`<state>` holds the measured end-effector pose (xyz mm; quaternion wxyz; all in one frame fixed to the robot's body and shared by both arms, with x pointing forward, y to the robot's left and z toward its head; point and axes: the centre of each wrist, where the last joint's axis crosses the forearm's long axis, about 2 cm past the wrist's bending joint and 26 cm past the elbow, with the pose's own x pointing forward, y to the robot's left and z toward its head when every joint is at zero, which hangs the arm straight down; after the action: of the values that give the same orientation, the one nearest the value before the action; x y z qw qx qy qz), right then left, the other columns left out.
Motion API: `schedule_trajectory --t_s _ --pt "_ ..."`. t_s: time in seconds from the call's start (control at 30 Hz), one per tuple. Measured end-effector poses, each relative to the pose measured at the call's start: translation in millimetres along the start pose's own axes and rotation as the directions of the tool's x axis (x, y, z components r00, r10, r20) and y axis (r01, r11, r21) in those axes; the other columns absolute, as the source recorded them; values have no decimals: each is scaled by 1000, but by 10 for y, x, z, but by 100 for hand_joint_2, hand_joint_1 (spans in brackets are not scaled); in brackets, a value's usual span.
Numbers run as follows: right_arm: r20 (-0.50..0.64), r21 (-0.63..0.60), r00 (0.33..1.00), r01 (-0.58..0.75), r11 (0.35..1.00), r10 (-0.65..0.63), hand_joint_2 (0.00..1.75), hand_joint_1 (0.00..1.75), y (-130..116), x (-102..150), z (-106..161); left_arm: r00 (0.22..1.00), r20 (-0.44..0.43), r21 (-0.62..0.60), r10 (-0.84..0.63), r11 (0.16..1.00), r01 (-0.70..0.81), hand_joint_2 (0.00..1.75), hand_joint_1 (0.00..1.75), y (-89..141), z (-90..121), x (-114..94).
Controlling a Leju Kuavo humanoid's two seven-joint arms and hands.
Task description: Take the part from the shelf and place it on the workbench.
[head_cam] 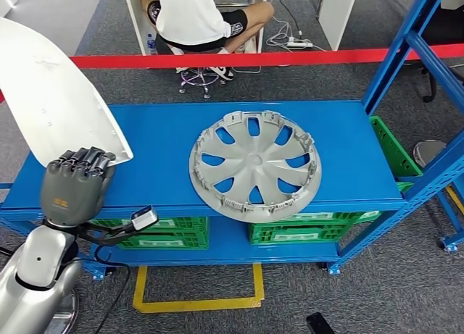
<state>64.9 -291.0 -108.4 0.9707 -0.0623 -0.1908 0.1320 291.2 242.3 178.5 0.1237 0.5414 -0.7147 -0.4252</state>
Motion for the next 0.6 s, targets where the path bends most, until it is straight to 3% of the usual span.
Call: schedule_trajectory --t_s 0.4,0.6 --pt "2 -5 1000 8 1000 -8 0 0 14 -1 2 1000 -9 5 8 1000 -8 175 175 -6 -30 12" --pt "12 -24 1000 13 1000 -13 0 0 39 -132 37 1000 10 15 5 1000 -5 175 175 -7 -16 3"
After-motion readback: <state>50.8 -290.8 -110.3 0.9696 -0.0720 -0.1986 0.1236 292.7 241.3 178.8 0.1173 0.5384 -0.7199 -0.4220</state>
